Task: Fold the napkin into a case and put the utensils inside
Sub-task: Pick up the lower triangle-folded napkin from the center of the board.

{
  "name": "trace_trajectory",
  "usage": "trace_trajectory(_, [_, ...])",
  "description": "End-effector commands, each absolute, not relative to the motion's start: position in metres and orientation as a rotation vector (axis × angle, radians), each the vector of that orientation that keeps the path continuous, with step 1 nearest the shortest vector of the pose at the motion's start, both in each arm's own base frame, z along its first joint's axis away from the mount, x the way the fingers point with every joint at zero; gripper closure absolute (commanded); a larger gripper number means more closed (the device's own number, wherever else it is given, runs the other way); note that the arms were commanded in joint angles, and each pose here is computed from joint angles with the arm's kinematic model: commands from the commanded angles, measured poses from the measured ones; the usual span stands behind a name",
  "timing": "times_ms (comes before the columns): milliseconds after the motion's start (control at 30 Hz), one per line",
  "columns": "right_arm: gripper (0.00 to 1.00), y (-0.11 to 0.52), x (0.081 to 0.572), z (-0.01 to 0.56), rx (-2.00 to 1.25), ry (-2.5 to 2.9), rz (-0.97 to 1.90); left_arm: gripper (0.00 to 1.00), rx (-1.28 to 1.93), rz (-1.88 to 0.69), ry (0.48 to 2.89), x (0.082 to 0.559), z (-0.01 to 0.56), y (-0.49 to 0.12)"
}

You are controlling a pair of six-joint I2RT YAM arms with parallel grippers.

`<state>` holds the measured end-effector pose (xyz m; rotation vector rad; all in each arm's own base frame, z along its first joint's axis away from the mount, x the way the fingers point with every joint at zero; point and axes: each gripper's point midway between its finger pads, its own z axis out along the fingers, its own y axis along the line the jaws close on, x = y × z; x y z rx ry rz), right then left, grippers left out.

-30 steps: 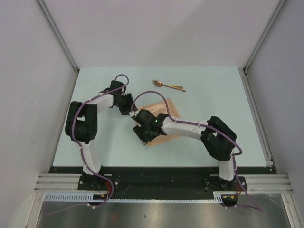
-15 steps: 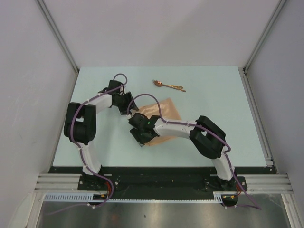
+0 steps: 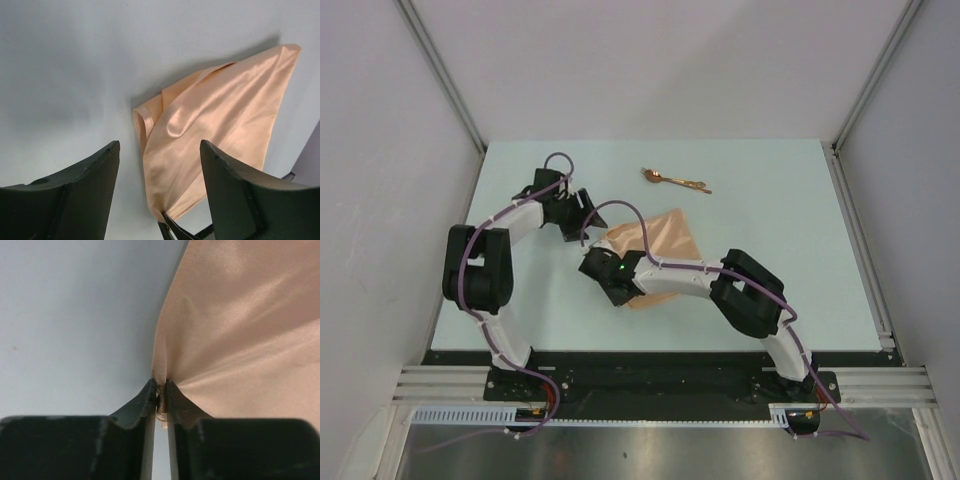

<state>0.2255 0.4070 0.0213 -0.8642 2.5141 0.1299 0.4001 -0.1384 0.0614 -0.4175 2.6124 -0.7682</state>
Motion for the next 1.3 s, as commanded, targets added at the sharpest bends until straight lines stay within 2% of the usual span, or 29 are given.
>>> trace_trajectory(0, [0.89,0.38,0.237,0.004,-0.814,2.562,-0.02,0.3,-0.405,-0.877,2.562,0.394,0.087,-0.148])
trace_trajectory(100, [1.0,0.379,0.242,0.009,-0.799,2.568,0.025,0.29,-0.416,-0.904,2.56,0.388,0.091,-0.15])
trace_trajectory(367, [1.0,0.387,0.248,0.072,-0.667,2.504,0.475,0.24,-0.457,-0.913,2.573,0.368,0.09,-0.157])
trace_trajectory(600, [1.0,0.377,0.248,0.097,-0.577,2.483,0.728,0.22,-0.467,-0.972,2.632,0.36,0.075,-0.189])
trace_trajectory(800, [1.0,0.368,0.254,0.106,-0.507,2.471,0.803,0.23,-0.492,-0.975,2.673,0.359,0.062,-0.206])
trace_trajectory(1167, [1.0,0.36,0.259,0.111,-0.489,2.46,0.839,0.23,-0.525,-0.772,2.673,0.352,0.066,-0.182])
trace_trajectory(1267, [1.0,0.36,0.258,0.117,-0.488,2.446,0.853,0.23,-0.545,-0.813,2.698,0.349,0.058,-0.187])
